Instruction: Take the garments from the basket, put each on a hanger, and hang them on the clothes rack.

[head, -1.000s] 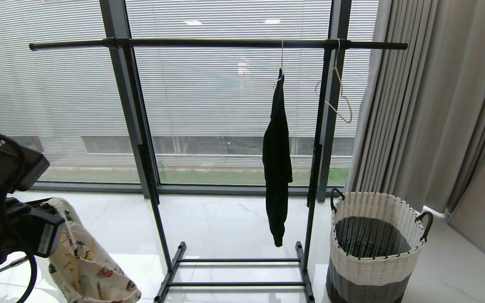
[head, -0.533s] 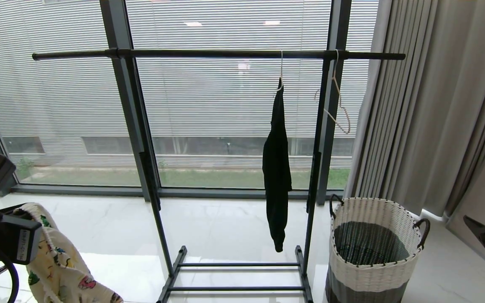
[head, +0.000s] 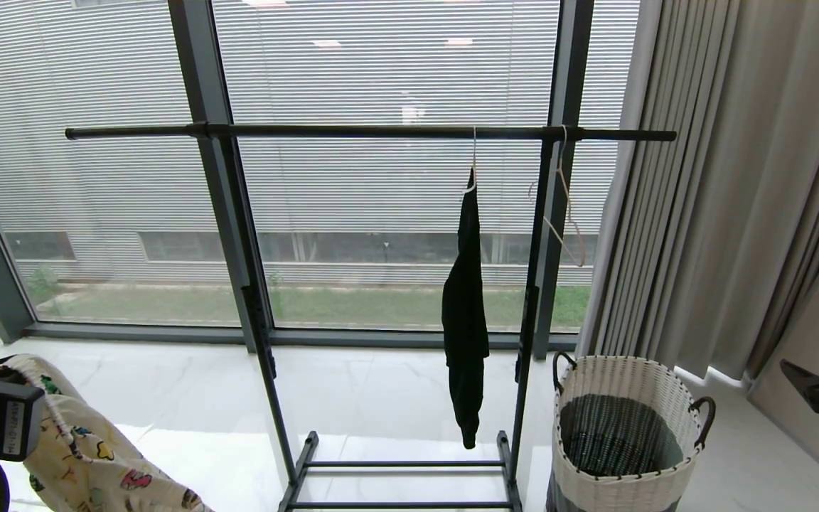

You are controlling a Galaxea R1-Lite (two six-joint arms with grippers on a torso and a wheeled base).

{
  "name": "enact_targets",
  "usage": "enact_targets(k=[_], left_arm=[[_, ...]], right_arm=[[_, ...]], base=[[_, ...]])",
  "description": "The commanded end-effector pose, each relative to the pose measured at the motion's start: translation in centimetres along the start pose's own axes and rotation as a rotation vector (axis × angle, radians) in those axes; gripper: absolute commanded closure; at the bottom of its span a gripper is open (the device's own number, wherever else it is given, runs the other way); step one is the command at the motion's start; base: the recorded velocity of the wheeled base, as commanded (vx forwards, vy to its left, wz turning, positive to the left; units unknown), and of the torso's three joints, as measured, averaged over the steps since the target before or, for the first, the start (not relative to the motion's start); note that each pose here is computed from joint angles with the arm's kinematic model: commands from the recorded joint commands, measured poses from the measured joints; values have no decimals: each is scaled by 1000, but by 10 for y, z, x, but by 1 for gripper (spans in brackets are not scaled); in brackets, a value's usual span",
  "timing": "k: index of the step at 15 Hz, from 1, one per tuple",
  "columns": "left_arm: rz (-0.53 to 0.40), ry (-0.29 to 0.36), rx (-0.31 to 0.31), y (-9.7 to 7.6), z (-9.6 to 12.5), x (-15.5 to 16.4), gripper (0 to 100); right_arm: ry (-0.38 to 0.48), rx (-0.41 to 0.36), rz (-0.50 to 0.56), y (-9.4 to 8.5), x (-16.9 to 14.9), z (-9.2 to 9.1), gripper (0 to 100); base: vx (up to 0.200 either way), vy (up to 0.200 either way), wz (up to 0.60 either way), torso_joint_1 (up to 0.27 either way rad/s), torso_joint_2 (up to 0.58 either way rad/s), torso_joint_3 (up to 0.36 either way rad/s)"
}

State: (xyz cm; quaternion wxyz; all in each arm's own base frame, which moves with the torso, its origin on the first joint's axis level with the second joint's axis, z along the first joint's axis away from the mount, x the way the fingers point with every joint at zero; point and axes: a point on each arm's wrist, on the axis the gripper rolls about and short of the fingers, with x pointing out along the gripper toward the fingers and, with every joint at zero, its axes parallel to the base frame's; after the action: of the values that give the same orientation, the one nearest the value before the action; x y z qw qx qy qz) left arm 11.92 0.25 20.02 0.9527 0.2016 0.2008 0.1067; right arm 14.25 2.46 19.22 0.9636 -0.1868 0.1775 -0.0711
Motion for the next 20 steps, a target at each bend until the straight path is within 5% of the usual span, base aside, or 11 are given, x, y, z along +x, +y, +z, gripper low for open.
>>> enact_targets(k=[1,16,18,20], left_arm=[[31,11,-13,4,-2,0,100],[55,20,-23,6,-7,-3,100],[53,24,-20,6,-7,-2,100],[54,19,-24,6,-7,-3,100]], right_arm=[[23,18,-24,-3,4,-2,0],[55,46,25,3,12,-9,0],[20,62,112,3,10,-7,0],[-73,137,309,3,1,2,0]], base=[[0,0,0,212,-486,-281],[0,0,0,204,-453,-248],[0,0,0,18,-25,-11],[0,0,0,0,0,0]])
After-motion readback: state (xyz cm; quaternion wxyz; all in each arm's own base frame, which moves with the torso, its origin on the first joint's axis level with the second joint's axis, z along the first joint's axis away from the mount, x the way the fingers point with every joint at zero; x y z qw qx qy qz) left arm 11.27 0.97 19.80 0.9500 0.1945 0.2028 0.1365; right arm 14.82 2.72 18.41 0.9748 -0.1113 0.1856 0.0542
